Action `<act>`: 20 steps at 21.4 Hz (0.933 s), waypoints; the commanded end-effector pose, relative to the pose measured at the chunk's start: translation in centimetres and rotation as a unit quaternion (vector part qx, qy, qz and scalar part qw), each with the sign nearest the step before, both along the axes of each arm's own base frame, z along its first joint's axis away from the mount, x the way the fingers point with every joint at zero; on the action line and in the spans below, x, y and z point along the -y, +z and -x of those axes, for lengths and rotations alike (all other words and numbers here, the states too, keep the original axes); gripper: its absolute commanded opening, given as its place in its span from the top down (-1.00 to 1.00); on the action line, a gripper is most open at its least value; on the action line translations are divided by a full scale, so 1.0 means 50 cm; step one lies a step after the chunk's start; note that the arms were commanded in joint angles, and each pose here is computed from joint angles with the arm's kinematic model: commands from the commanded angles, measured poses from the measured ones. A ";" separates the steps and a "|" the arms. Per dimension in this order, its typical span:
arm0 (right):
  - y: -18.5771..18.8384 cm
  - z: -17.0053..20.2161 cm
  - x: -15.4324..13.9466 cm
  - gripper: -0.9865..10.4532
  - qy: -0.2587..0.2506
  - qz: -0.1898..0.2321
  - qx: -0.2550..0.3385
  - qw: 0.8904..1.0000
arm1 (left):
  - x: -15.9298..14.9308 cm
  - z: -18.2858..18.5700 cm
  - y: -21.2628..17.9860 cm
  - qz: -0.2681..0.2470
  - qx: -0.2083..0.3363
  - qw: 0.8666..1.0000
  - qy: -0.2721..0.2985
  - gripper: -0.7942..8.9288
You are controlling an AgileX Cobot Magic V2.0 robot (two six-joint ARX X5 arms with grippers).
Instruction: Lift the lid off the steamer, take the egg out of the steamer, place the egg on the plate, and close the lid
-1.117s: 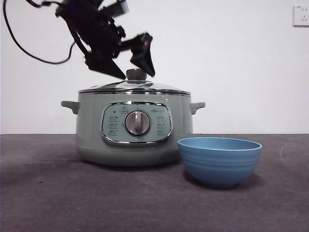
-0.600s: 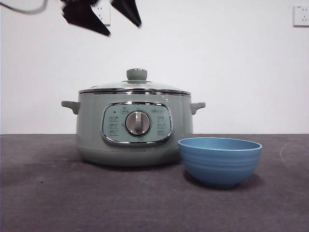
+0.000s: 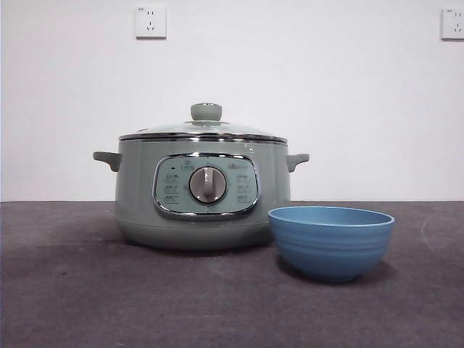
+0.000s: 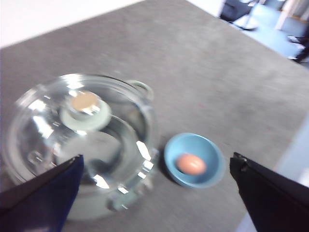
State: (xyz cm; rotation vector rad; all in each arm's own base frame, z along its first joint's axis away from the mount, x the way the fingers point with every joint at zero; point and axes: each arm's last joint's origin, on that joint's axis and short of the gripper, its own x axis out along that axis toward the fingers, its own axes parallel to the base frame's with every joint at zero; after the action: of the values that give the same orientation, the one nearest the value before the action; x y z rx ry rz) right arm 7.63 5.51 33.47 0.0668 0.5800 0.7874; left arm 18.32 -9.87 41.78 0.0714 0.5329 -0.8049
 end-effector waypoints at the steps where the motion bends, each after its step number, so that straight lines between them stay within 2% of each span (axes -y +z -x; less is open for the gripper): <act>1: -0.008 0.001 0.000 0.11 0.001 0.004 -0.013 1.000 | -0.013 0.032 0.003 0.008 -0.017 1.000 -0.014 0.03; 4: -0.013 0.003 0.001 0.12 0.001 0.011 -0.026 1.000 | -0.028 0.065 0.006 0.006 -0.031 0.999 -0.021 0.73; 5: -0.014 0.004 0.002 0.12 0.002 0.013 -0.029 0.999 | -0.032 0.074 0.006 0.005 -0.036 0.999 -0.022 0.89; 7: -0.016 0.005 0.002 0.18 0.001 0.017 -0.035 0.999 | -0.038 0.086 0.005 -0.001 -0.045 0.999 -0.022 0.85; 9: -0.018 0.007 0.003 0.51 0.001 0.020 -0.041 0.999 | -0.041 0.093 0.002 -0.006 -0.055 0.998 -0.022 0.85; 10: -0.019 0.007 0.003 0.74 0.001 0.021 -0.043 0.999 | -0.042 0.095 0.000 -0.009 -0.061 0.998 -0.022 0.85; 11: -0.020 0.007 0.004 0.87 0.001 0.023 -0.044 0.999 | -0.043 0.097 -0.002 -0.011 -0.067 0.997 -0.022 0.85; 20: -0.020 0.007 0.004 0.83 0.000 0.023 -0.044 0.999 | -0.044 0.099 -0.005 -0.018 -0.077 0.997 -0.022 0.85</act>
State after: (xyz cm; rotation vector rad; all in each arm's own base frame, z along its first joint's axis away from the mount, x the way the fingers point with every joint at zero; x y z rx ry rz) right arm 7.21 5.27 32.70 0.0551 0.6771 0.7745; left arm 13.33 -7.65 41.72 0.0550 0.6877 -0.8461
